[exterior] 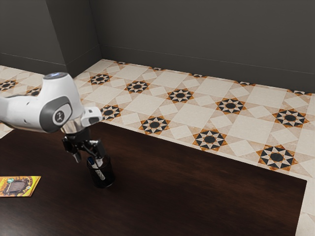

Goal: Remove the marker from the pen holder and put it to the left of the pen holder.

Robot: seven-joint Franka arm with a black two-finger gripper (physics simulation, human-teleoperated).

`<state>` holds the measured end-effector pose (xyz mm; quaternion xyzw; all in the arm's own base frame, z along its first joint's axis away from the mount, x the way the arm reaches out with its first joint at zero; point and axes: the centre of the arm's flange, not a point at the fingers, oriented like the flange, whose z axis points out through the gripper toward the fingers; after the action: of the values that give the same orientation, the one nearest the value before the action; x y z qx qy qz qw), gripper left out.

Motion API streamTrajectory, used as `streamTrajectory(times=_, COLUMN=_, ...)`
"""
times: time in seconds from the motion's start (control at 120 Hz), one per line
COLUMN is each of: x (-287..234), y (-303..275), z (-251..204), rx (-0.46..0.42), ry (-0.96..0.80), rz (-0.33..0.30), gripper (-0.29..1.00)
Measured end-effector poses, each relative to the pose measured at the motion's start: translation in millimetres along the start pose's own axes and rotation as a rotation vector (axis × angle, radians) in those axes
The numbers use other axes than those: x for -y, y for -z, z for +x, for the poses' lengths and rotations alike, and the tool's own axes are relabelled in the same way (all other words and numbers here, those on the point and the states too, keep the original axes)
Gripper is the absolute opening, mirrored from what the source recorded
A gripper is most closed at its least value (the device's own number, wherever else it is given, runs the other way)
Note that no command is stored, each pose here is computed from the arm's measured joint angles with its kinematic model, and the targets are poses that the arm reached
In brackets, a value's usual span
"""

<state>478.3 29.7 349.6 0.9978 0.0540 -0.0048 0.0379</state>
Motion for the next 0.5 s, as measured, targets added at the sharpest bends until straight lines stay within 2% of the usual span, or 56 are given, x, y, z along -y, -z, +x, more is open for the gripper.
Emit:
streamTrajectory(times=0.15, x=-4.0, y=0.7, z=-4.8, rx=-0.001, ry=-0.009, rz=-0.002, gripper=0.65)
streamTrajectory(times=0.333, x=-4.1, y=1.4, z=-5.7, rx=-0.002, ry=-0.010, rz=-0.002, gripper=0.23)
streamTrajectory(times=0.5, x=-4.1, y=5.0, z=-5.0, rx=-0.017, ry=-0.010, rz=-0.003, gripper=0.03)
